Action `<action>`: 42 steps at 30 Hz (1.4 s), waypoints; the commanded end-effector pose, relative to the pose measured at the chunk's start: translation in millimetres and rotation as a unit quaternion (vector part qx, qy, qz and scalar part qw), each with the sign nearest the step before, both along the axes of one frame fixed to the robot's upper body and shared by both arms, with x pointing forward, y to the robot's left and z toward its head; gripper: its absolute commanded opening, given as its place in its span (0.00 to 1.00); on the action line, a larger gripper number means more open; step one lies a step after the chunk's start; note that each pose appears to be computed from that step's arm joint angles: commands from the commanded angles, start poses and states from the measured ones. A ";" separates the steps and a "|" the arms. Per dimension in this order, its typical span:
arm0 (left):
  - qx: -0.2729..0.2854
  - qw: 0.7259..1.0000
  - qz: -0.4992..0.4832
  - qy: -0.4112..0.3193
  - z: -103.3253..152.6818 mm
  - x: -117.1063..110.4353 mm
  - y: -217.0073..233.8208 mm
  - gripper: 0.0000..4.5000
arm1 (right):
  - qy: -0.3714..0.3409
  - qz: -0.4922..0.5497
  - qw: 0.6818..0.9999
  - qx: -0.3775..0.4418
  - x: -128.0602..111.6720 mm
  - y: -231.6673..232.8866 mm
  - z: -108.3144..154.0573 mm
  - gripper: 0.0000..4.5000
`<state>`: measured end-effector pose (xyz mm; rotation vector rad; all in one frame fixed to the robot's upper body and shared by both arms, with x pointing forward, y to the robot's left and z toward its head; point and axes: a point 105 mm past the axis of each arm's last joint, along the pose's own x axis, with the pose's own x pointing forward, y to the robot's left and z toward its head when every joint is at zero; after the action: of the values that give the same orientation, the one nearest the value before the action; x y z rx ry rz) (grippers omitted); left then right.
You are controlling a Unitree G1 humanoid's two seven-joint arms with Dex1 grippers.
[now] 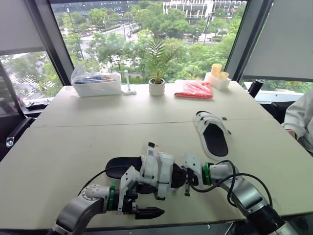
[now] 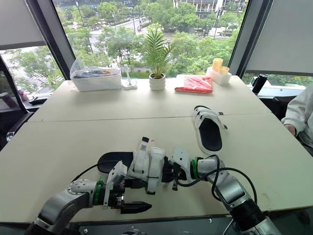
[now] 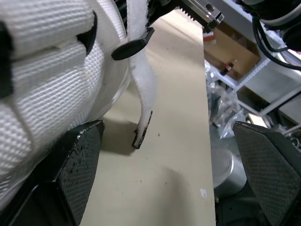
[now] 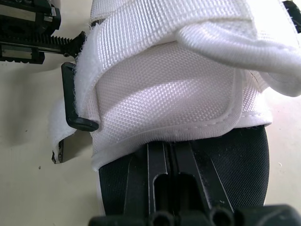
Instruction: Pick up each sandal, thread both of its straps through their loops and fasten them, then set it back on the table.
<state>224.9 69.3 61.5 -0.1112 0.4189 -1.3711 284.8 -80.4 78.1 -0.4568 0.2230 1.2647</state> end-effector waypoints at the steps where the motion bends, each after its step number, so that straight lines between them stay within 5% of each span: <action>1: -0.007 1.000 -0.022 0.010 -3.1 -6.7 -12.5 0.74 | 0.037 -0.006 0.999 -0.030 -7.9 -6.0 -21.4 0.00; 8: -0.026 0.999 -0.029 0.030 -7.5 -9.1 -28.8 0.01 | 0.038 -0.010 0.999 -0.033 -8.9 -9.8 -20.9 0.00; 14: -0.026 0.998 -0.032 0.038 -3.1 -16.0 -25.6 0.00 | 0.040 -0.008 0.998 -0.038 -7.6 -12.2 -20.9 0.00; 24: 0.005 0.988 -0.153 -0.001 16.3 -65.4 -11.8 0.00 | 0.052 0.006 0.998 -0.046 0.7 -20.3 -22.2 0.00; 30: -0.008 0.988 -0.131 -0.080 45.8 -44.0 -6.3 0.00 | 0.049 0.027 0.997 -0.056 -1.7 -17.5 -26.0 0.00; 36: -0.044 0.984 -0.096 -0.144 96.4 -5.1 -1.6 0.00 | 0.038 0.047 0.996 -0.064 -6.8 -9.4 -29.1 0.00; 42: -0.058 0.982 -0.060 -0.171 115.3 39.8 -0.3 0.00 | 0.035 0.053 0.996 -0.060 -10.2 -0.4 -32.3 0.00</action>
<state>254.1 67.7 148.1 0.0227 0.2124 -1.5095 284.0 -75.1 78.1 -0.5153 0.1985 1.3713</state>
